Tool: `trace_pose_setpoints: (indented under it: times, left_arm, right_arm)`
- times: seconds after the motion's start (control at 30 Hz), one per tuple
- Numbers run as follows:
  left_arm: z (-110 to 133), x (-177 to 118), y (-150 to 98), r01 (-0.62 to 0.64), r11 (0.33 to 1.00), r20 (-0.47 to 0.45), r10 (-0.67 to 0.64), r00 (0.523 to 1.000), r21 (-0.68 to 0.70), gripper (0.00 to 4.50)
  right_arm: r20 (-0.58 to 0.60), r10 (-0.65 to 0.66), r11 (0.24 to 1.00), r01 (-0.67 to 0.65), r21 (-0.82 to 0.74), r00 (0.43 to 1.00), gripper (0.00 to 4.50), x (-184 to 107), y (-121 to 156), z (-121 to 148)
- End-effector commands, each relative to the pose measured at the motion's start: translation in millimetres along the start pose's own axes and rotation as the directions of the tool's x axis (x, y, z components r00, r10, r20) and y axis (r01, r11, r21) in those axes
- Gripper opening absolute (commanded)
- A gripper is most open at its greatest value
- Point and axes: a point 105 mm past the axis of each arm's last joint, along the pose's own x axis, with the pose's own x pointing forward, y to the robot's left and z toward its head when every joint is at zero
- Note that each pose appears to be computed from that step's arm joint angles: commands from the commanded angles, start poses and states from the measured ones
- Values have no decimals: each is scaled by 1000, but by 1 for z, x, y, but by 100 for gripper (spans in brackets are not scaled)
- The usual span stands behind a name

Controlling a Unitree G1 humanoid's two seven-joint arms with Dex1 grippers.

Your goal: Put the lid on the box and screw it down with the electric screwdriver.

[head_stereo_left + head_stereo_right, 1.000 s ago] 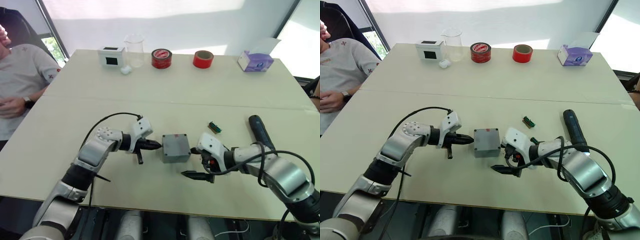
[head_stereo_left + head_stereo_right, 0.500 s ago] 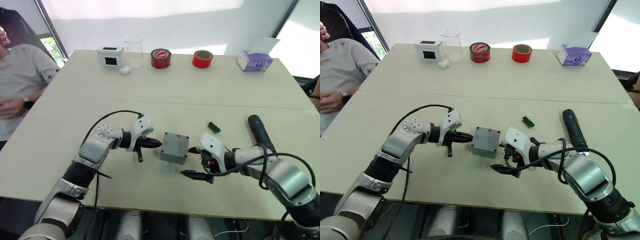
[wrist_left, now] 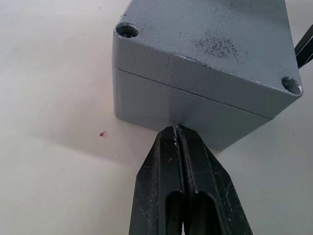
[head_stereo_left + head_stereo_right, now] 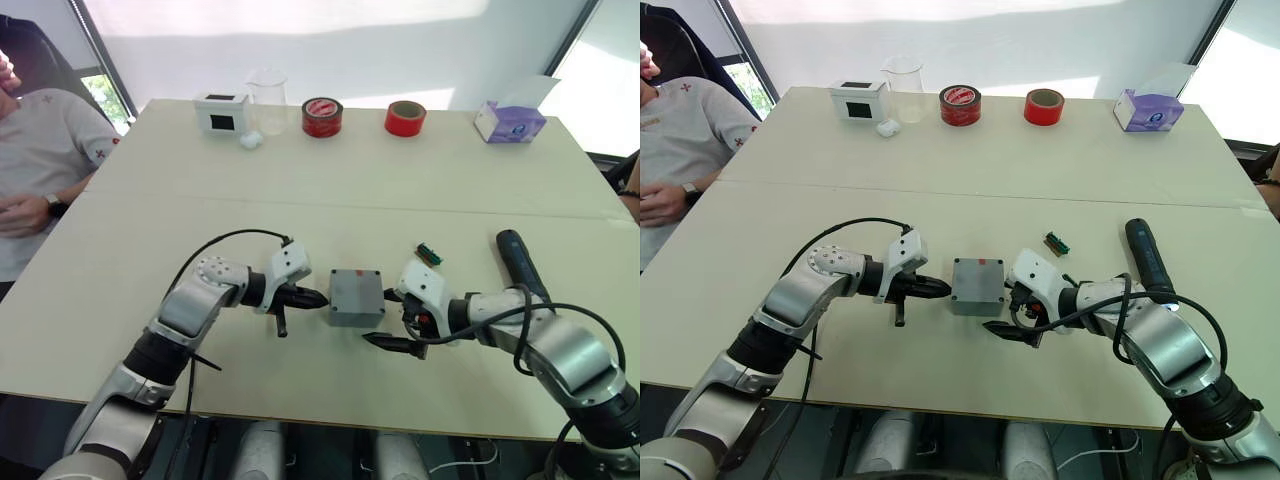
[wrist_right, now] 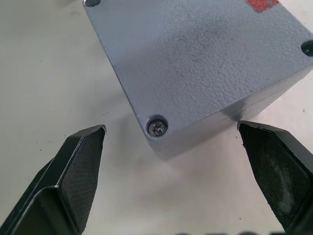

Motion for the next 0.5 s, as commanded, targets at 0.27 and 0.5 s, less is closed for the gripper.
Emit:
trace_pose_setpoints:
  times: [0.27, 0.5]
  left_arm:
    - [56, -55, 19, -99, 995, 197, 92, 976, 26, 0]
    - [82, -51, 0, -20, 999, 265, 9, 964, 38, 0]
  right_arm:
    - [301, -186, 970, 126, 207, 935, 442, -87, -49, 42]
    - [278, -458, 886, 409, 217, 844, 442, -80, -107, 23]
